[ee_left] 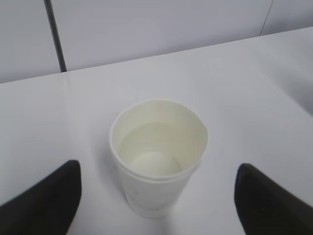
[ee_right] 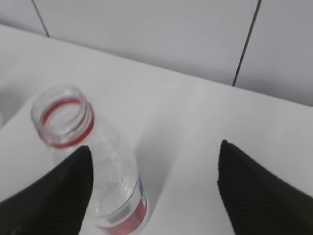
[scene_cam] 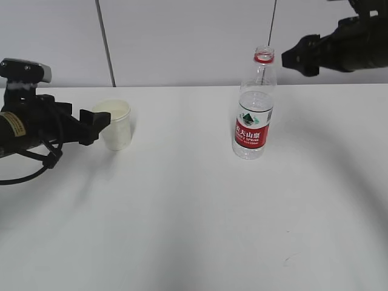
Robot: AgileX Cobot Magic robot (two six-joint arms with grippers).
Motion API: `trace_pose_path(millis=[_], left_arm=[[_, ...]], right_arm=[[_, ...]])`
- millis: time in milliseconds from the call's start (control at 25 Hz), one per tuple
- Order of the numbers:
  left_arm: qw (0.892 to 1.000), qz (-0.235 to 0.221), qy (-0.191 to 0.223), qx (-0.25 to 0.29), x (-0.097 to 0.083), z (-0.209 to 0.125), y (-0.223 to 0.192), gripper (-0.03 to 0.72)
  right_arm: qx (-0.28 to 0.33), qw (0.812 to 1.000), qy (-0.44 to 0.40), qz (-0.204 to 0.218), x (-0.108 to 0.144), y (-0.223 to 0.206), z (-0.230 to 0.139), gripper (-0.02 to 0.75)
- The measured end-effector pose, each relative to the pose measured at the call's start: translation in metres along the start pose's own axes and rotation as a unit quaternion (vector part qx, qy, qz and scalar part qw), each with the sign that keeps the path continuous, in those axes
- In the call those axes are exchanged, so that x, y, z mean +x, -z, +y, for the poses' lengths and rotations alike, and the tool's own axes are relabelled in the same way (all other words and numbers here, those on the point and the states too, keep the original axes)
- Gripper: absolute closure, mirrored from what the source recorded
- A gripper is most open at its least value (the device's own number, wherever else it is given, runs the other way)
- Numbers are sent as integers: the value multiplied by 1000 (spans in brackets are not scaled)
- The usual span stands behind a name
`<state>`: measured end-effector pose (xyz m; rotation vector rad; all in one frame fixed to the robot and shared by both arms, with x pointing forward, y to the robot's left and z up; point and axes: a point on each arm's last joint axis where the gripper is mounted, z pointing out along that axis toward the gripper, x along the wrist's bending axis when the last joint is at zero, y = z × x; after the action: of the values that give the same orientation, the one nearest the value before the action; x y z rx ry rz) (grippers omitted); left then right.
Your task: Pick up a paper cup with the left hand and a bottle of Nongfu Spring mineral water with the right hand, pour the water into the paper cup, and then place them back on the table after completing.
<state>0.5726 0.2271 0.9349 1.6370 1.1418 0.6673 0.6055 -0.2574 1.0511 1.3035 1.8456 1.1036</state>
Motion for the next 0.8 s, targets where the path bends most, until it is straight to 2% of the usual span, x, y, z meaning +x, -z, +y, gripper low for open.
trace_pose_path(millis=[400, 800], left_arm=[[999, 16, 33, 5, 0, 13, 11, 107], [998, 56, 29, 10, 0, 42, 34, 111]], right_arm=[[-110, 992, -8, -67, -19, 8, 72, 151], [-124, 990, -9, -70, -22, 2, 82, 151]])
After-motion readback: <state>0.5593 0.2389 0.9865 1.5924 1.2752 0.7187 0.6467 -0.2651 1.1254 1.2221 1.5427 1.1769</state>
